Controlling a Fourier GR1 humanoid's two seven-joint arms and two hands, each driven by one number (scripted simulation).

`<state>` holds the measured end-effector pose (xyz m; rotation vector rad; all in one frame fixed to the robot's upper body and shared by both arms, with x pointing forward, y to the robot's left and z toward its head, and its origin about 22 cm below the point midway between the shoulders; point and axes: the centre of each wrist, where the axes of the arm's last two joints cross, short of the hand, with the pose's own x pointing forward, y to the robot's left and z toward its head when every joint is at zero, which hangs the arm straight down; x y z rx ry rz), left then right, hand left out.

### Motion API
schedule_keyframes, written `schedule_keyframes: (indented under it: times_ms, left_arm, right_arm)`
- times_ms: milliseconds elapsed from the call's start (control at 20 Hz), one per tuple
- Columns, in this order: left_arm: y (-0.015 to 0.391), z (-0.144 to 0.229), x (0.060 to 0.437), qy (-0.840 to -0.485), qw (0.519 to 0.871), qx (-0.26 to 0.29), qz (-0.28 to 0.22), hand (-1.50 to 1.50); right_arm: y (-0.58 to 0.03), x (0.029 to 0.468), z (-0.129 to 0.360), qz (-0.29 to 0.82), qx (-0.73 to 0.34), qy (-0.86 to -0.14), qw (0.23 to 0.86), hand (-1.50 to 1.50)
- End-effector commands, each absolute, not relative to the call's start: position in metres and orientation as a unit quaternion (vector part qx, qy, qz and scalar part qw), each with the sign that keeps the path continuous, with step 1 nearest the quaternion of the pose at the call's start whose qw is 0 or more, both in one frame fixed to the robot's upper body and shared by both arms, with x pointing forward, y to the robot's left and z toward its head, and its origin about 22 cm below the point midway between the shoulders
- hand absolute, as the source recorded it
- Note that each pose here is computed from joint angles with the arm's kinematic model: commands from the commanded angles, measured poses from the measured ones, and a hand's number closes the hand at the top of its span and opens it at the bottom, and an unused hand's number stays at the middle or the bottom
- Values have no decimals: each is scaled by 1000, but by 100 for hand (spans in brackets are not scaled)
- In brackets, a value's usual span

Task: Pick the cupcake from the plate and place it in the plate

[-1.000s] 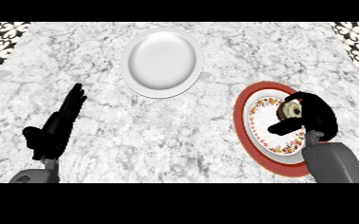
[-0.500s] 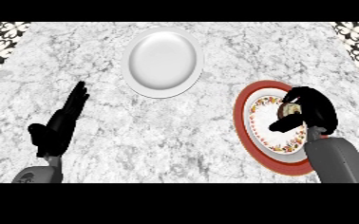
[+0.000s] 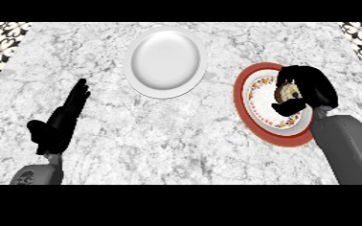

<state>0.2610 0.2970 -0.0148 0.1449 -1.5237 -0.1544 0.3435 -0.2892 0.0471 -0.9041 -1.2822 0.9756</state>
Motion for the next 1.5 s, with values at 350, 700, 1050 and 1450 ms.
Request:
schedule_keyframes:
  times_ms: [350, 700, 1050, 1450]
  left_arm:
    - [313, -31, 247, -684, 723, 74, -64, 0]
    - [319, -25, 257, -685, 721, 79, -61, 0]
    - [298, -22, 257, -686, 721, 60, -74, 0]
    - [306, -29, 258, -692, 715, 67, -76, 0]
  right_arm:
    - [-263, 328, 147, 394, -378, -670, 503, 150]
    - [-229, 322, 161, 346, -392, -722, 452, 150]
    - [-184, 373, 199, 352, -364, -728, 463, 150]
    - [-103, 383, 192, 377, -301, -738, 472, 150]
